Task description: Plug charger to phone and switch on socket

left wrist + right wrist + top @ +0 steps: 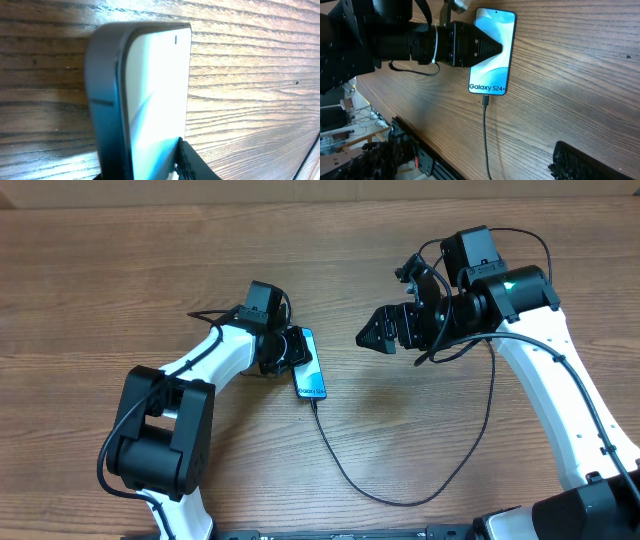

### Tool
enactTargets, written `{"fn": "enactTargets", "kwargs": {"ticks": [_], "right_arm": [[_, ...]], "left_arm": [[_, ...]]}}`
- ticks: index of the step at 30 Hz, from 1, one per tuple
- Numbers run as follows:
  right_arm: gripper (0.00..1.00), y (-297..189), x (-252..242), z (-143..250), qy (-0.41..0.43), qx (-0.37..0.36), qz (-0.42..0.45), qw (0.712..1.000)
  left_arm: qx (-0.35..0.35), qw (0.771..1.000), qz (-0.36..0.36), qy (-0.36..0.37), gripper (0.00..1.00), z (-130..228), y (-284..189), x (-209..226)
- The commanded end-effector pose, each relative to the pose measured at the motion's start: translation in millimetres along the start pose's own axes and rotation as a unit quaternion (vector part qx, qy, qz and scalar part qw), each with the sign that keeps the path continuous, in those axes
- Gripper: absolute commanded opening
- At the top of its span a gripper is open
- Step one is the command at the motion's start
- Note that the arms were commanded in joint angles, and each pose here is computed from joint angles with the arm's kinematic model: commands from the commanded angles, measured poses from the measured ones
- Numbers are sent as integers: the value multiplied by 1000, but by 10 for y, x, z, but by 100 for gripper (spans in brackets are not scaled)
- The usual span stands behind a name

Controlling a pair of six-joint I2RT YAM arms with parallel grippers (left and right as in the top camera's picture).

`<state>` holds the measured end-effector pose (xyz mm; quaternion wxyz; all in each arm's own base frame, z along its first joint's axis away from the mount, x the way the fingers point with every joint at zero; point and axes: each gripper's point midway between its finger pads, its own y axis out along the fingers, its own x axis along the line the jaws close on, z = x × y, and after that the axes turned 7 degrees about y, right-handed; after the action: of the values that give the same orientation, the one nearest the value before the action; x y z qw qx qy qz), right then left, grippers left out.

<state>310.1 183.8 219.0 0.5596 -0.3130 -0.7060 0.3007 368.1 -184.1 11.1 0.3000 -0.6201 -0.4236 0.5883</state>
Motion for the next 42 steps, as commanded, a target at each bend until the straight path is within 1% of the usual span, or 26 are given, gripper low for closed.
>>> {"fn": "enactTargets", "kwargs": {"ticks": [1,3,4,6,8,10,14,17,18,22,25,28,33,35,36,37,40,42], "right_arm": [[96,-91,67,-26,-15,-17,1,1000],[96,-90,65,-20,-15,-15,1,1000],[96,-90,65,-19,-15,-15,1,1000],[96,-90,64,-15,-14,-14,1,1000],[96,-90,63,-12,-14,-14,1,1000],[96,-90,63,-12,-14,-14,1,1000],[96,-90,63,-11,-14,-14,1,1000],[96,-90,63,-11,-13,-14,1,1000],[96,-90,63,-11,-13,-14,1,1000],[96,-90,60,1,-12,-11,2,1000],[96,-90,59,7,-11,-10,2,1000],[96,-90,56,18,-9,-8,2,1000],[96,-89,50,38,-7,-4,4,1000],[97,-91,46,47,-5,-3,4,1000],[98,-91,36,49,-5,-3,7,1000],[100,-91,26,54,-4,-2,10,1000],[100,-113,-11,77,-2,-2,24,1000],[100,-161,-32,92,-4,-8,37,999]], "left_arm": [[5,999,-41,-8,23,43,77,194],[5,999,-41,-8,22,44,77,194],[5,999,-41,-8,24,44,77,194],[5,999,-41,-8,31,44,77,195],[5,999,-41,-8,33,46,77,196],[7,999,-44,-9,38,57,75,209],[14,997,-77,-15,48,110,59,333],[15,996,-83,-15,52,121,55,358],[16,996,-87,-16,56,124,52,371],[17,995,-91,-23,63,125,33,422],[20,995,-94,-32,64,123,6,482],[23,994,-99,-44,69,125,-26,560],[28,993,-100,-54,83,123,-66,636],[28,993,-100,-49,91,116,-80,662],[28,993,-100,-48,98,113,-85,670],[28,994,-98,-47,100,106,-96,675],[24,995,-86,-49,100,54,-161,663],[16,995,-86,-51,100,-39,-288,639]]}}
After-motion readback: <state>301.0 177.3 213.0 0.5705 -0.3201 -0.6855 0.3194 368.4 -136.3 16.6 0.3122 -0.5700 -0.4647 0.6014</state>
